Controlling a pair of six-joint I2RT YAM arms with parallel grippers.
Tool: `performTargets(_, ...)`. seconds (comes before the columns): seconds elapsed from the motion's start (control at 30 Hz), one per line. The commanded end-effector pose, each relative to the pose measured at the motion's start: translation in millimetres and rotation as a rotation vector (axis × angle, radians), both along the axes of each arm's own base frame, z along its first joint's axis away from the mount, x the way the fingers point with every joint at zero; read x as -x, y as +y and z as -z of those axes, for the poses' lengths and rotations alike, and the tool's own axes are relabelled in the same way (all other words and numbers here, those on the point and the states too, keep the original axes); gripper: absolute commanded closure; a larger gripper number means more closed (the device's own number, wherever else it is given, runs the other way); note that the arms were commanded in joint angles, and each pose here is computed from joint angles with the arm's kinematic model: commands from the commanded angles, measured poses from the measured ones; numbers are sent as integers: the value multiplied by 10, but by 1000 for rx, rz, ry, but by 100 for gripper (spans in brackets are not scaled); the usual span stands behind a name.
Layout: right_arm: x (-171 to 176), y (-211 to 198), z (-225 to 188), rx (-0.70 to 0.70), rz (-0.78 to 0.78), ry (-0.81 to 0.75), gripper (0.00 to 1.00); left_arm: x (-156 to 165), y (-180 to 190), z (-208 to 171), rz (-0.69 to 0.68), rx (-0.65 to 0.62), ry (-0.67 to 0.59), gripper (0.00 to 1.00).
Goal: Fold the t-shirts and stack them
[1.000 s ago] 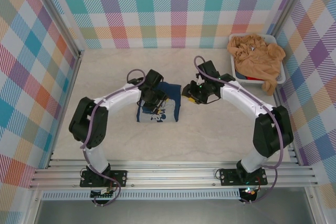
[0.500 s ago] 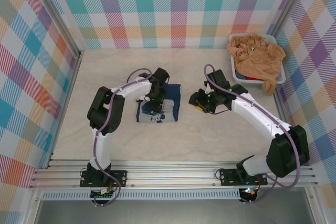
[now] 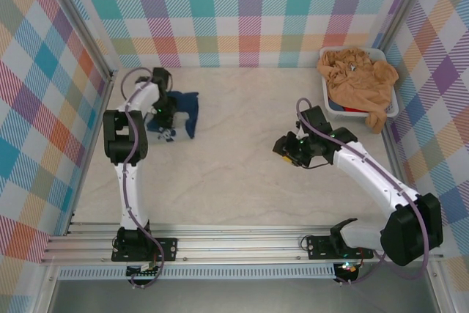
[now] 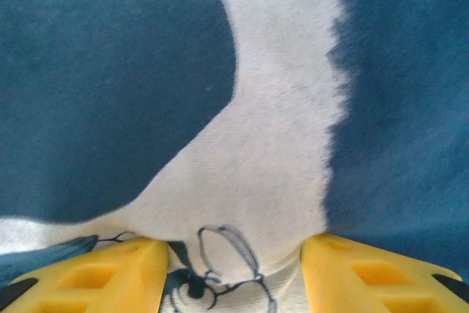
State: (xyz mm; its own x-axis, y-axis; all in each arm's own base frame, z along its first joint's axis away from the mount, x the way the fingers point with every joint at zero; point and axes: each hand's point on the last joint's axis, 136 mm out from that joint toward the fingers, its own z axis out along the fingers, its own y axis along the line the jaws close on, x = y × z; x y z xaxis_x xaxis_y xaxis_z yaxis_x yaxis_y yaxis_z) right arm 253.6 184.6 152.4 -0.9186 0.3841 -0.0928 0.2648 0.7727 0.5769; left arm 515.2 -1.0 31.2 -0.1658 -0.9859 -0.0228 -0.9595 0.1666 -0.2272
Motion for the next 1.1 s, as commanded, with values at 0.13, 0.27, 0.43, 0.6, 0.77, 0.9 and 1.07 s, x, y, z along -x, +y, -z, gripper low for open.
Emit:
performTargets(0.13,182,-204,125,20,78,48,61,-238,1068,471,56,-100,42,51)
performTargets(0.27,262,-282,154,31,99,61,61,-353,1340,557,-5,-86,20,52)
performTargets(0.43,303,-323,160,33,108,65,61,-543,1289,629,41,-55,-50,48)
performTargets(0.6,189,-332,58,48,88,3,54,-654,1172,229,131,-84,-122,36)
performTargets(0.77,-137,-317,-273,64,30,-139,43,-771,985,-951,154,-144,-373,32)
performTargets(0.9,-428,-277,-624,102,-26,-237,2,-577,674,-2004,238,-204,-585,22)
performTargets(1.07,-653,-655,-1067,204,97,-429,0,141,285,-2781,394,-343,-790,0)
